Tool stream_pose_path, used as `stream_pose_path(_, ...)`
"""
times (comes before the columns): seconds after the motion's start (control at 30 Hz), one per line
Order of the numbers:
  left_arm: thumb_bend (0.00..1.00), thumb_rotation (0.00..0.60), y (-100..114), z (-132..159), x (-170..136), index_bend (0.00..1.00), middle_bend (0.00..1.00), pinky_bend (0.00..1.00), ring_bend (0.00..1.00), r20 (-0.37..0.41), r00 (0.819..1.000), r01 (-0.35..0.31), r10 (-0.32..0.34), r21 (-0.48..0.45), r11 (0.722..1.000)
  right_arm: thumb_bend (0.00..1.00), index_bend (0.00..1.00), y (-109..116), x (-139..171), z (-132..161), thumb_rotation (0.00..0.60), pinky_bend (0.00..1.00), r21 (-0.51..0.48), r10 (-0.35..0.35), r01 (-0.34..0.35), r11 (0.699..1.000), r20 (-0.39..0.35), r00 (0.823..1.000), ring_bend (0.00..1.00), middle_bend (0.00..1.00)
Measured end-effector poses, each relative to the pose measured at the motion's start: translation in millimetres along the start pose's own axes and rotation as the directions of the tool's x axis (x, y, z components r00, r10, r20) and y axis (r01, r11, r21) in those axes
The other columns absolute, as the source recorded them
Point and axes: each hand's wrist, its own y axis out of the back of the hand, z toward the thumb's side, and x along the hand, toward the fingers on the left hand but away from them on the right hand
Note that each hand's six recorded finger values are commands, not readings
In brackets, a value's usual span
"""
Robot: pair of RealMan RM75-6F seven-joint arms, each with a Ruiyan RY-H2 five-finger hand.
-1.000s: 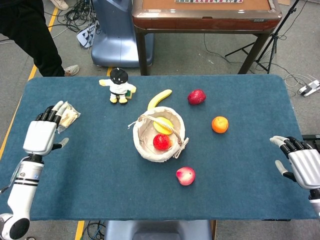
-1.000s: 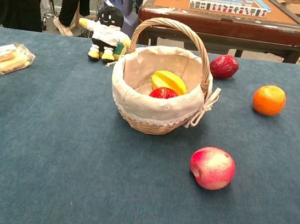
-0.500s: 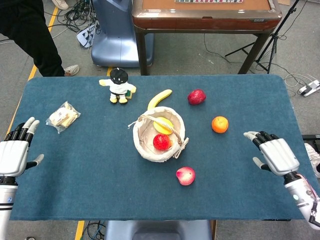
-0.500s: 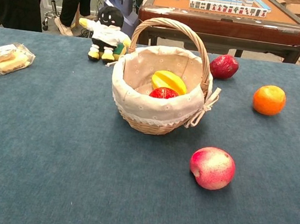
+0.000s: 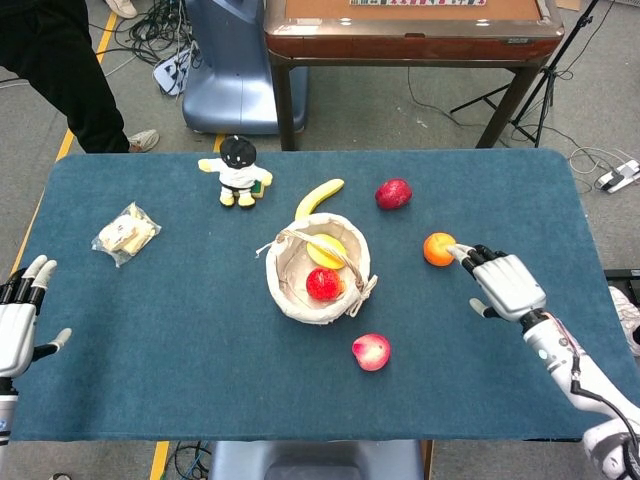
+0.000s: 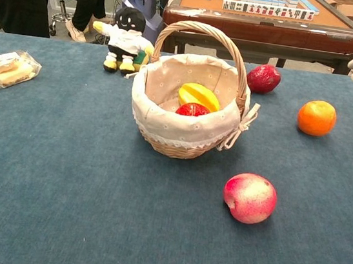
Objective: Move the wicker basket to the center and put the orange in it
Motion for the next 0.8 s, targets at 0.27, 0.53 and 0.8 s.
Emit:
stream_pose_path(0.27, 0.21, 0.600, -2.5, -3.5, -9.1, 0.07, 0.06, 0.18, 0.10, -0.009, 1.000, 0.021, -0.021, -0.014, 1.000, 0.26, 0.10, -8.2, -37.7, -8.5, 0.600, 0.39, 0.042, 0.043, -0.045, 0.998, 0.054, 0.998, 0.12, 0.13)
stream_pose_path(0.53, 0.20, 0.600, -4.1, -5.1, -14.9, 0.07, 0.06, 0.18, 0.10, -0.018, 0.999, 0.029, -0.029, -0.019, 0.999, 0.20, 0.08, -18.8, -69.9, -26.8, 0.600, 0.35, 0.064, 0.061, -0.071, 0.995, 0.134, 0.989, 0.09, 0.10)
stream_pose_path(0.8, 0.20, 0.600, -6.0, -11.1, -20.8, 0.07, 0.06, 0.18, 0.10, -0.045, 0.998, 0.041, -0.042, -0.026, 0.999, 0.20, 0.08, -38.4, -102.1, -29.1, 0.600, 0.35, 0.063, 0.089, -0.101, 0.993, 0.171, 0.981, 0.09, 0.10)
